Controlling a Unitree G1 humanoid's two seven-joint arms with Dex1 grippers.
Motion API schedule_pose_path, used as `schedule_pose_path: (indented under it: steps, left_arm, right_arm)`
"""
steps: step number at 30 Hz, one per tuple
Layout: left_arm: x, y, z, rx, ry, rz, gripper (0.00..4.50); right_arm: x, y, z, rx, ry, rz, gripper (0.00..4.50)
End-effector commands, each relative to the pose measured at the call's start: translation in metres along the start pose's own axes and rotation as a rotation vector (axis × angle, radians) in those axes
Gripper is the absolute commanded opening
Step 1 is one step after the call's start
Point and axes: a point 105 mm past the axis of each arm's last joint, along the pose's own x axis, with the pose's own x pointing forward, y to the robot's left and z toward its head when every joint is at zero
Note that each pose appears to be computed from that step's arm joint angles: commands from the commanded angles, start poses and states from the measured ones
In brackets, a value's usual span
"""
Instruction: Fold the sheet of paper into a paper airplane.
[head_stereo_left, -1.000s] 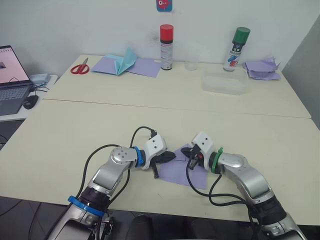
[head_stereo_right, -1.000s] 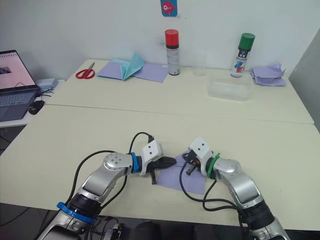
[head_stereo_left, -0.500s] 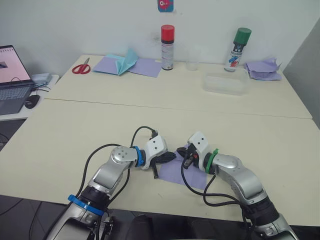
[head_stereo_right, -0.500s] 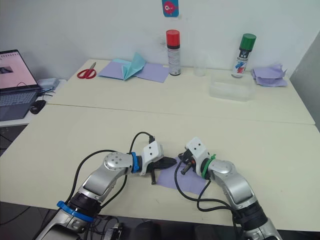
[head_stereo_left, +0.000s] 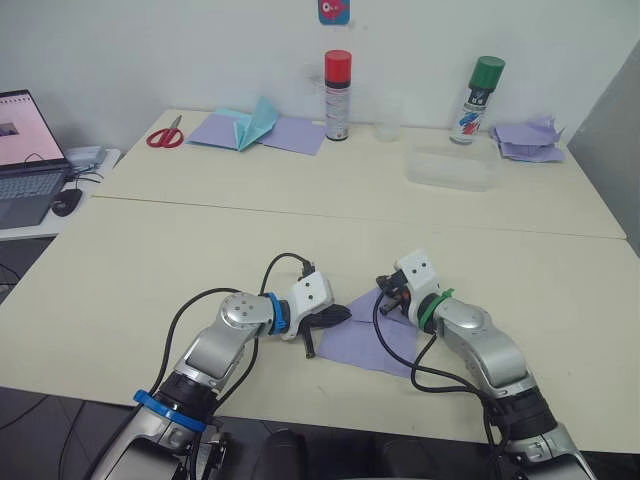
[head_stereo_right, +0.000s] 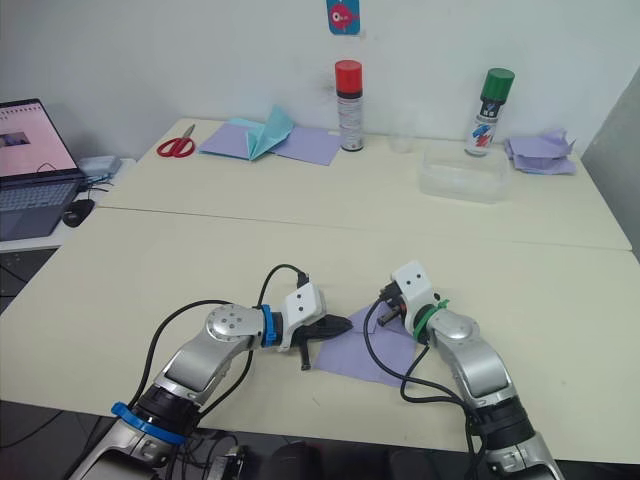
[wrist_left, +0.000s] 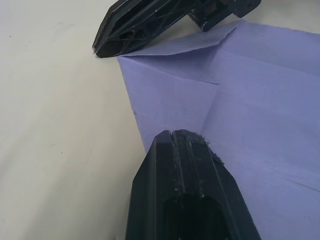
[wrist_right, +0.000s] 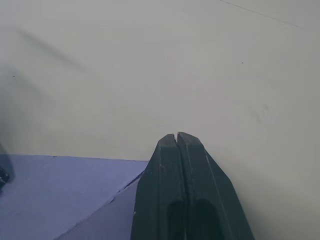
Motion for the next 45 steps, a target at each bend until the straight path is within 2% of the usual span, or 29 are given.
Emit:
schedule_pose_path:
  steps: [1,8,12,16,18,22,34,45]
  left_arm:
    - [0.006,-0.006,-0.02,-0.035,0.085,-0.019,0.03]
    - [0.015,-0.004,-0.009,-0.015,0.066,-0.034,0.03]
    - [0.021,-0.002,-0.005,-0.013,0.063,-0.04,0.03]
    - [0.028,0.0,-0.001,-0.007,0.056,-0.041,0.03]
    - [0.033,0.004,0.009,-0.003,0.02,-0.023,0.03]
    - [0.037,0.012,0.023,-0.002,-0.026,0.008,0.03]
    - [0.043,0.007,0.029,0.01,-0.052,-0.02,0.03]
    - [0.06,-0.009,0.027,0.054,-0.039,-0.094,0.03]
  right_arm:
    - [-0.013,-0.003,0.023,-0.012,-0.086,0.048,0.0]
    - [-0.042,-0.008,0.036,-0.067,-0.082,0.174,0.0]
    - [-0.048,0.014,0.032,-0.056,-0.04,0.292,0.0]
    - [-0.043,0.028,0.012,-0.097,0.036,0.317,0.0]
    - [-0.041,0.034,-0.001,-0.107,0.081,0.326,0.0]
    - [-0.039,0.033,-0.013,-0.118,0.126,0.314,0.0]
    - [-0.039,0.035,-0.019,-0.109,0.143,0.324,0.0]
    - [-0.063,0.045,-0.012,-0.094,0.135,0.42,0.0]
